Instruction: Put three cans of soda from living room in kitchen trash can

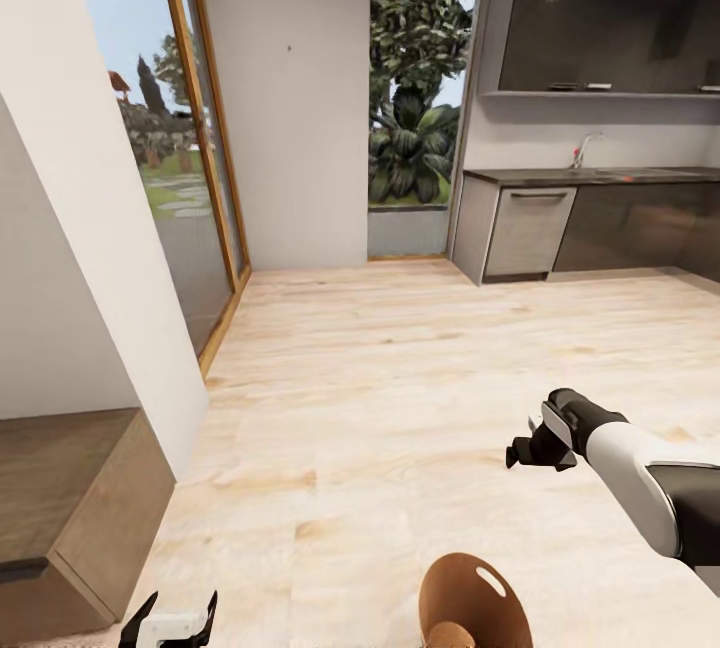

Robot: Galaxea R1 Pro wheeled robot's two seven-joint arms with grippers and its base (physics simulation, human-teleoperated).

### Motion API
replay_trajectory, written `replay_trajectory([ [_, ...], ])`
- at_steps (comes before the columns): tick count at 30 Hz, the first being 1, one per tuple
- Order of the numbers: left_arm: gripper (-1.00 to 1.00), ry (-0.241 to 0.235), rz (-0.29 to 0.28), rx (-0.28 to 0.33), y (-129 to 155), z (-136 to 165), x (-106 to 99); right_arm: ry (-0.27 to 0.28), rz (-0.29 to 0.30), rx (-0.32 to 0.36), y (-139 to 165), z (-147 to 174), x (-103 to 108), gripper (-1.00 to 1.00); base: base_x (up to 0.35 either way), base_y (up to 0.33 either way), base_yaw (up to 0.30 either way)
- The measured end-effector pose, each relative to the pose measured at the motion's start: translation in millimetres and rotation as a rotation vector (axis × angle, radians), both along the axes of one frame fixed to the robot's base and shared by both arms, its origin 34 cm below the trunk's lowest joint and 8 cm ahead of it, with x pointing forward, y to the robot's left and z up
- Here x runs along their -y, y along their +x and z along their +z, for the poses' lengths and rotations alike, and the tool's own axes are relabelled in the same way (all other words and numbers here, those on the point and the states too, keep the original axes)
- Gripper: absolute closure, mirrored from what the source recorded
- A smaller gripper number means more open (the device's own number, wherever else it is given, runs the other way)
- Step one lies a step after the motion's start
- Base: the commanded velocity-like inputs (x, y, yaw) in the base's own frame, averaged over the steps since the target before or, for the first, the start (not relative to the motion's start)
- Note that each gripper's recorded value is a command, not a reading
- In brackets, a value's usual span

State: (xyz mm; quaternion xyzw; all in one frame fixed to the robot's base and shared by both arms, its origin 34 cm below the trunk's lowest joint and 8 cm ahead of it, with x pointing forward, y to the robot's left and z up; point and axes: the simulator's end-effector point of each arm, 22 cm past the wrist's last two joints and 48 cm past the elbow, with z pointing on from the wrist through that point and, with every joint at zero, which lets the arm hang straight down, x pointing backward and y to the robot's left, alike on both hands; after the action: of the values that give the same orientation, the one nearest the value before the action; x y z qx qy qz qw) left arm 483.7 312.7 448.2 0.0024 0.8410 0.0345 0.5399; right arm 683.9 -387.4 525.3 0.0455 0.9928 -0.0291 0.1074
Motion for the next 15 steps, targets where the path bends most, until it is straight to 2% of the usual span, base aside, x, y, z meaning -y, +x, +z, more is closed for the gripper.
replay_trajectory([
  [15, -1.0, 0.0, 0.0, -0.001, -7.3, -32.7, 0.0, -0.002, -0.003, 0.0, -7.9, -32.5, 2.7, -1.0, 0.0, 0.0, 0.0],
])
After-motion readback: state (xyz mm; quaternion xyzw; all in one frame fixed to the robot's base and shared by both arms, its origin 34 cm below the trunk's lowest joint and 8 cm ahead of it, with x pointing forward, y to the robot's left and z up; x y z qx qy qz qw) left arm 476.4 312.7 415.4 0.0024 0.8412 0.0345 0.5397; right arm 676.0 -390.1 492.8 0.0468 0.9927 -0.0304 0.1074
